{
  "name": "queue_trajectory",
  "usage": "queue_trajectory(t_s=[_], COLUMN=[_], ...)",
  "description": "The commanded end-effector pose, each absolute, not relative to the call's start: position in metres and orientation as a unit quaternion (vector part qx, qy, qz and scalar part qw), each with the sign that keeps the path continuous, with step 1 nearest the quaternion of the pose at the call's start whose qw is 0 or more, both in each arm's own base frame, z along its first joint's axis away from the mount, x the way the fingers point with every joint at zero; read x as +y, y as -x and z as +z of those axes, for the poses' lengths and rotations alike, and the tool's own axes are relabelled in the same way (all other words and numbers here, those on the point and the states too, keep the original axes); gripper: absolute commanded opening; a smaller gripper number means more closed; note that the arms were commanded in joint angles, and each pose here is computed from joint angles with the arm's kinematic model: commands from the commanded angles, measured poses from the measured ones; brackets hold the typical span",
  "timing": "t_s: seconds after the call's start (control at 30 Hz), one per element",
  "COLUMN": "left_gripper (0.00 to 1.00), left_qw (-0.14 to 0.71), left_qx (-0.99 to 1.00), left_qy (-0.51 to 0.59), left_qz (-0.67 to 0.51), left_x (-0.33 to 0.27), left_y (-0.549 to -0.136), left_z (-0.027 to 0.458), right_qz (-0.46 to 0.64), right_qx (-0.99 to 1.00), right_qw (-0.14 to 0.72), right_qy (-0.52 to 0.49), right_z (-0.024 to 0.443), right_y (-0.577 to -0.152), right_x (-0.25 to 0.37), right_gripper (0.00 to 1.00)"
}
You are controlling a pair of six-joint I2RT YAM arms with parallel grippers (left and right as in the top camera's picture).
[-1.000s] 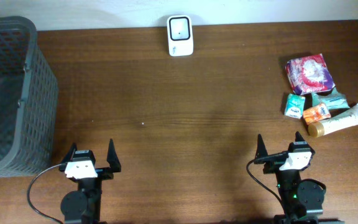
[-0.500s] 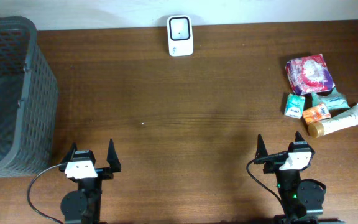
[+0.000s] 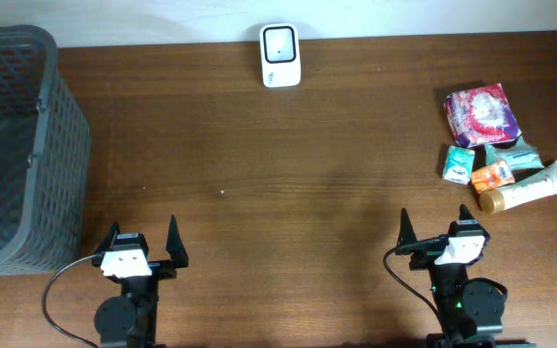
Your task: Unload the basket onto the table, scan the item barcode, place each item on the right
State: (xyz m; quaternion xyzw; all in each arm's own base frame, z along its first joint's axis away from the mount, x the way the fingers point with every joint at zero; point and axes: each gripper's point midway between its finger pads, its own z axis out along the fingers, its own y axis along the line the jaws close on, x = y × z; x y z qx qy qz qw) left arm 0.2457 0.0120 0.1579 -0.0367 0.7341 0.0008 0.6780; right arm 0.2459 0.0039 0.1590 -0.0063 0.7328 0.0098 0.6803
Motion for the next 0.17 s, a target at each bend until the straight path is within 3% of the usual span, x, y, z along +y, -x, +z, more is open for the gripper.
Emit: queue_trajectory(t_s=[0.0,0.13], left_gripper=[0.99,0.99], left_qw=[0.678,0.678], left_qx=[0.733,0.733], left_qy=[0.044,0.044], left_qz=[0.002,0.002], left_x=[0.0144,0.0144], left_y=[-0.2455,-0.2455], left_z=[0.1562,0.1560], right_qz=[0.007,0.007], right_qx=[0.734,0.734], right_qw=[0.679,0.679], right_qy=[-0.005,-0.005], right_z=[0.1559,0.1559], right_y=[-0.2460,-0.2460], right_x=[0.0002,0.0001], right_gripper=[0.99,0.99])
